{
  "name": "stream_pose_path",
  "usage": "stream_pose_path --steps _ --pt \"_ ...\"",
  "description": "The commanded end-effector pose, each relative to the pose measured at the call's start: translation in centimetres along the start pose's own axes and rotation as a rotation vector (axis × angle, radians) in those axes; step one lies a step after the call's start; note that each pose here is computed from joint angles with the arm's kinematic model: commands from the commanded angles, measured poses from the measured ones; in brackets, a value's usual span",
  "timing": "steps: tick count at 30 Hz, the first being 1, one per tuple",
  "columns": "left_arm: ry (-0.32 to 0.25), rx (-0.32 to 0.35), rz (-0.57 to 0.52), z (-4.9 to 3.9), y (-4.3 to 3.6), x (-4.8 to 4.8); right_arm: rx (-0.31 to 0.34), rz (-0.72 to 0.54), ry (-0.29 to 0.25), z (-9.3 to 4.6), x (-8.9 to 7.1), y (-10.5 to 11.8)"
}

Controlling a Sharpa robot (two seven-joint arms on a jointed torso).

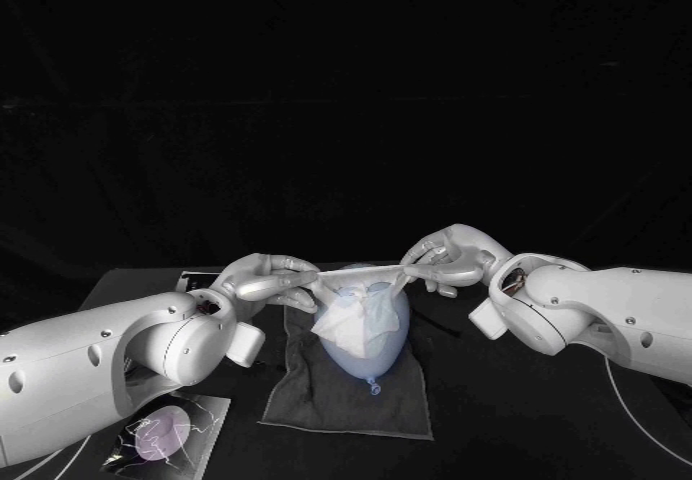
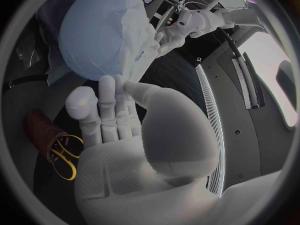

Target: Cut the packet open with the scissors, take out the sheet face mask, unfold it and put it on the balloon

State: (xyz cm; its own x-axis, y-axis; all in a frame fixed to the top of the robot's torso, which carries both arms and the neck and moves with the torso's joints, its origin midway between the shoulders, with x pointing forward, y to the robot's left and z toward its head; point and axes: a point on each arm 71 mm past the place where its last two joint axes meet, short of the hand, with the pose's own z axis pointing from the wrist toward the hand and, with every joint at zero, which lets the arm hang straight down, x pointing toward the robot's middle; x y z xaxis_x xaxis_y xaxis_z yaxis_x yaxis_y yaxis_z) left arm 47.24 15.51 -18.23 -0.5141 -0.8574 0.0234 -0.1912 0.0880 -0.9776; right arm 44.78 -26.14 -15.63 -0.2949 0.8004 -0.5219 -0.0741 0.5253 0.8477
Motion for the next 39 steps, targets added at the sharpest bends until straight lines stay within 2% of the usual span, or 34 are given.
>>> stream_pose_path --steps 1,9,16,21,25,33,39 --pt "-0.041 0.018 -0.009 0.15 -0.22 -0.36 -0.009 0.022 -0.04 0.1 -0.4 -0.1" --pt "-0.07 0.038 -0.006 0.53 -0.48 -0.57 0.001 -0.025 0.024 0.3 0.3 -0.1" --pt "-0.093 0.063 0.006 0.91 -0.95 -0.98 -0.023 -0.016 -0.025 0.5 0.0 0.0" --pt "-0.097 0.073 0.023 1.25 -1.21 -1.17 -0.024 -0.004 -0.026 0.7 0.2 0.1" --pt "-0.093 0.064 0.039 1.55 -1.23 -1.23 -0.033 -0.001 -0.04 0.8 0.2 0.2" --pt "-0.068 0.037 0.068 1.91 -1.12 -1.1 -0.052 0.011 -0.106 0.9 -0.2 0.3" --pt "-0.063 0.025 0.074 2.0 -1.06 -1.04 -0.036 0.019 -0.094 1.1 -0.1 0.2"
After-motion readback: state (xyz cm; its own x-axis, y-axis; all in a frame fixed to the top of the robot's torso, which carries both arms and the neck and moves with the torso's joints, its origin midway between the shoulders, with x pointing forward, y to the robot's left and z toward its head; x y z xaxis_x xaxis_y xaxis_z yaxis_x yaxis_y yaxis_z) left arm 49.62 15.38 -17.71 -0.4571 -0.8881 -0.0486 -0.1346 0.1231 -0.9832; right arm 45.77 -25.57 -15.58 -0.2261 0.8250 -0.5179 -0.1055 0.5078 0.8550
